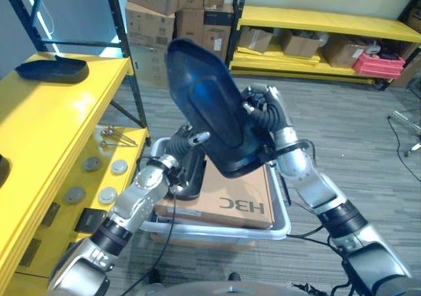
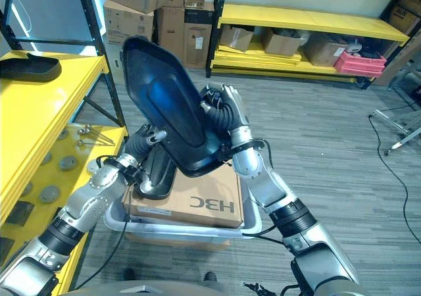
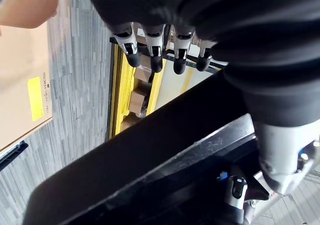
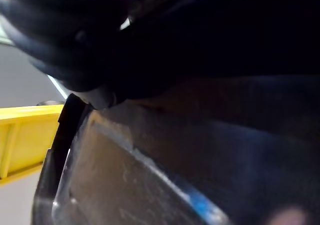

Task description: Move parts from the plastic box to the shelf.

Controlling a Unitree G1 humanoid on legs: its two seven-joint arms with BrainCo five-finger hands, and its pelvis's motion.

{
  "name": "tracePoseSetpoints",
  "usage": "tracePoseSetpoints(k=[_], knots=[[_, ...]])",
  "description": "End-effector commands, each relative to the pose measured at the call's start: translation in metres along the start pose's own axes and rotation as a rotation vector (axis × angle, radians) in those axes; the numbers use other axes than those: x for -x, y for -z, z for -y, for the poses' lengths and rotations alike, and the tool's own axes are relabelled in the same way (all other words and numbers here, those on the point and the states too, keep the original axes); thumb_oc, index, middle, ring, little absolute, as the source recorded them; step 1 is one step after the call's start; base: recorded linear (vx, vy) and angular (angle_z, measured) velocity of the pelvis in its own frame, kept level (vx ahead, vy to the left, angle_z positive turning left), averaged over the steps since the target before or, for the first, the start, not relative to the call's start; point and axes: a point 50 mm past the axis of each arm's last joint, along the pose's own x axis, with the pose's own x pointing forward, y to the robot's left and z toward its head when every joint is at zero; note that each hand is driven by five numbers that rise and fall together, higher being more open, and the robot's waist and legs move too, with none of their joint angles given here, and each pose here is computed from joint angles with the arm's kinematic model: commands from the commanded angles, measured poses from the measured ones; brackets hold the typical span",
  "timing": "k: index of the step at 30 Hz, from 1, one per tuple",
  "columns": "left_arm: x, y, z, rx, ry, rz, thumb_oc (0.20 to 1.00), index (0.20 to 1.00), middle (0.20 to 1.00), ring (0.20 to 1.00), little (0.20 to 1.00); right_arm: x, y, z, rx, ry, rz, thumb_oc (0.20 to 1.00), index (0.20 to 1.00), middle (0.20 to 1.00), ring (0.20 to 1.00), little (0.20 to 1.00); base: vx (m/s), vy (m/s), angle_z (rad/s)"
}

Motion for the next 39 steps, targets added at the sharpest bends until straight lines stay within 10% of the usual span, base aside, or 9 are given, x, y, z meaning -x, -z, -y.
tracePoseSetpoints(k=[1,2,19,20,21,22,33,39], knots=[[-0.028,-0.022,0.019,-0.021,0.053,0.095,0.413,0.413,0.413,0.413,0.413,-0.016,-0.056,-0.005,-0.23,-0.103,0.26,0.2,0.2,0.2,0.2,0.2,0.0,0.0,0.0],[-0.028,-0.024,0.02,-0.013,0.05,0.109,0.2,0.2,0.2,0.2,0.2,-0.014,-0.058,-0.011,-0.281,-0.124,0.255,0.2,0.2,0.2,0.2,0.2,0.0,0.0,0.0],[-0.026,-0.034,0.037,-0.019,0.062,0.253,0.2,0.2,0.2,0.2,0.2,0.013,-0.097,-0.072,-0.939,-0.457,0.327,0.2,0.2,0.2,0.2,0.2,0.0,0.015,0.01],[-0.025,-0.035,0.034,-0.049,0.044,0.27,0.2,0.2,0.2,0.2,0.2,0.014,-0.098,-0.072,-0.978,-0.463,0.33,0.523,0.523,0.523,0.523,0.523,0.02,0.041,-0.01],[-0.025,-0.036,0.033,-0.062,0.035,0.274,0.2,0.2,0.2,0.2,0.2,0.014,-0.097,-0.071,-0.995,-0.456,0.325,0.642,0.642,0.642,0.642,0.642,0.02,0.04,0.0],[-0.023,-0.036,0.03,-0.089,0.017,0.283,0.2,0.2,0.2,0.2,0.2,0.015,-0.094,-0.07,-1.018,-0.441,0.307,1.0,1.0,1.0,1.0,1.0,0.02,0.054,0.0],[0.016,-0.061,-0.027,-0.431,-0.313,0.526,0.2,0.2,0.2,0.2,0.2,0.055,-0.023,-0.023,-1.04,-0.125,0.073,1.0,1.0,1.0,1.0,1.0,0.01,0.129,-0.03],[0.061,-0.078,-0.068,-0.577,-0.51,0.668,0.2,0.2,0.2,0.2,0.2,0.126,0.057,0.002,-0.71,-0.019,-0.356,1.0,1.0,1.0,1.0,1.0,-0.02,0.019,-0.16]])
